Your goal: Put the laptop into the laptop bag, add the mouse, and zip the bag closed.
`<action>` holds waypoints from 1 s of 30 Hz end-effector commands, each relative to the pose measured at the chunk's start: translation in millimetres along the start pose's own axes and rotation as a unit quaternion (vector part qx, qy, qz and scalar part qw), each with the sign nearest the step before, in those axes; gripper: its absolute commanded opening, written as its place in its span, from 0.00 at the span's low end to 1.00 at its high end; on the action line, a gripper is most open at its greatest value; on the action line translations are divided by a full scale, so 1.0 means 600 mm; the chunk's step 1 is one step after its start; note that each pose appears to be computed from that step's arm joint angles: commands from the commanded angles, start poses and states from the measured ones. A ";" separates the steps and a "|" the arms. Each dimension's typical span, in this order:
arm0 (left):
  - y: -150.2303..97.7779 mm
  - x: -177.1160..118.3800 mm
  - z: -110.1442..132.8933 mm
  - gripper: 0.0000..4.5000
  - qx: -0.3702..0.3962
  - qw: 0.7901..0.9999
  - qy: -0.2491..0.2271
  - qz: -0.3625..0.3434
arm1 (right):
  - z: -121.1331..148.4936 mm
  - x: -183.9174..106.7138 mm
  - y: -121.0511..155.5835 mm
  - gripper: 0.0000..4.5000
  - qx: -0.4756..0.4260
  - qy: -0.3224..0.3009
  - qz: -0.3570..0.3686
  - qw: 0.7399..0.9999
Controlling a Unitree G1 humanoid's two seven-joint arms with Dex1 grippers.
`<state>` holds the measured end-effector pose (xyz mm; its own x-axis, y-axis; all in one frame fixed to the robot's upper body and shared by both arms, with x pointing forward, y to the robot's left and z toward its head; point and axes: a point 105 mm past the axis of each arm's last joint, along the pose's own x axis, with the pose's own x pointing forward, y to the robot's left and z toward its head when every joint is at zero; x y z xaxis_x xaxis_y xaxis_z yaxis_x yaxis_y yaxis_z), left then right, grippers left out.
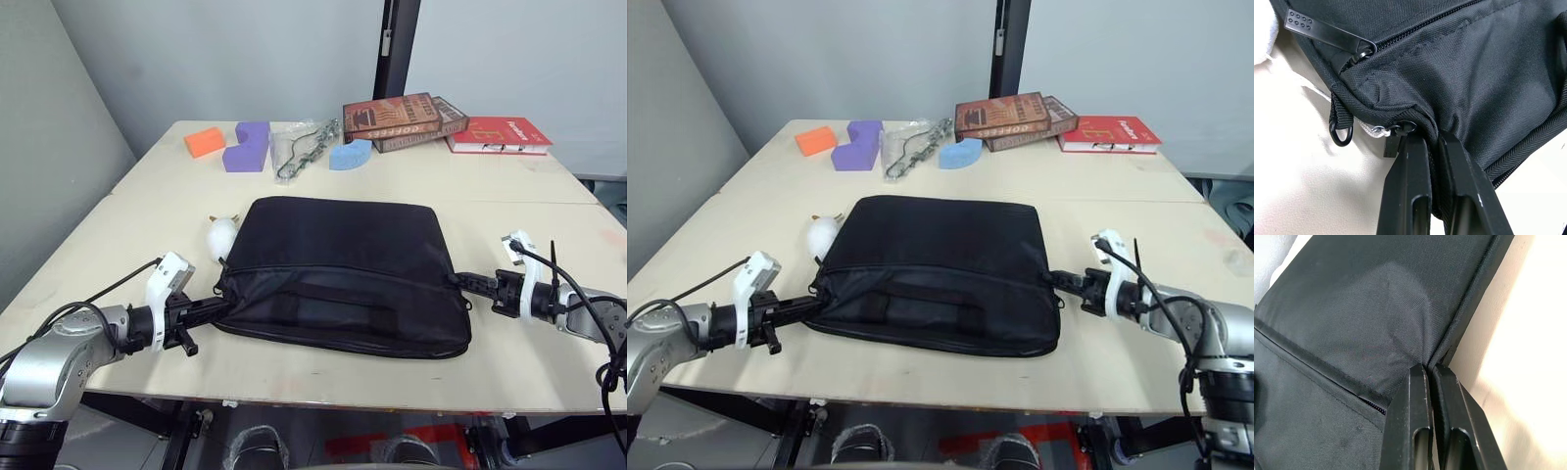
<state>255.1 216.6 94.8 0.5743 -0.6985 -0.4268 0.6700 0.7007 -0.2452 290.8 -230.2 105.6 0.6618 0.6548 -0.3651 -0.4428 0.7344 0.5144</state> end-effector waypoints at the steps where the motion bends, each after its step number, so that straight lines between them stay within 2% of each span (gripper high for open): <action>1: -0.028 0.010 -0.019 0.00 -0.012 0.999 0.021 -0.043 | 0.006 0.005 0.025 0.01 -0.015 -0.012 0.032 0.999; 9: -0.025 0.009 -0.026 0.00 -0.013 0.999 0.023 -0.040 | 0.002 0.007 0.029 0.01 -0.011 -0.013 0.037 0.999; 13: -0.010 -0.002 -0.026 0.00 0.013 0.999 0.024 -0.025 | 0.006 -0.002 0.029 0.28 -0.015 -0.021 0.045 0.999; 14: -0.005 -0.005 -0.021 0.19 0.009 1.000 0.017 -0.022 | 0.009 -0.007 0.023 0.38 -0.015 -0.024 0.037 0.999; 17: 0.006 -0.017 -0.004 0.41 -0.002 1.000 -0.005 -0.017 | 0.018 -0.026 0.013 0.60 -0.017 -0.030 0.029 0.999; 22: 0.022 -0.043 -0.003 0.81 0.003 1.000 0.005 -0.007 | 0.026 -0.058 -0.007 0.98 -0.028 -0.036 0.017 0.999; 24: 0.038 -0.065 0.011 0.97 0.013 1.000 0.004 0.006 | 0.049 -0.084 -0.009 1.00 -0.047 -0.049 0.019 0.998; 26: 0.062 -0.091 0.050 0.99 0.031 0.999 -0.018 0.029 | 0.083 -0.116 0.005 1.00 -0.100 -0.057 0.033 0.993; 30: 0.092 -0.127 0.106 0.99 0.073 0.995 -0.034 0.056 | 0.113 -0.145 0.028 1.00 -0.221 -0.018 0.038 0.974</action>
<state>276.1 292.3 154.3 0.6609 -0.6290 -0.4093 0.6497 0.7526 -0.1075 268.9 -292.0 183.0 0.6611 0.6753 -0.3269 -0.6306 0.7362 0.2457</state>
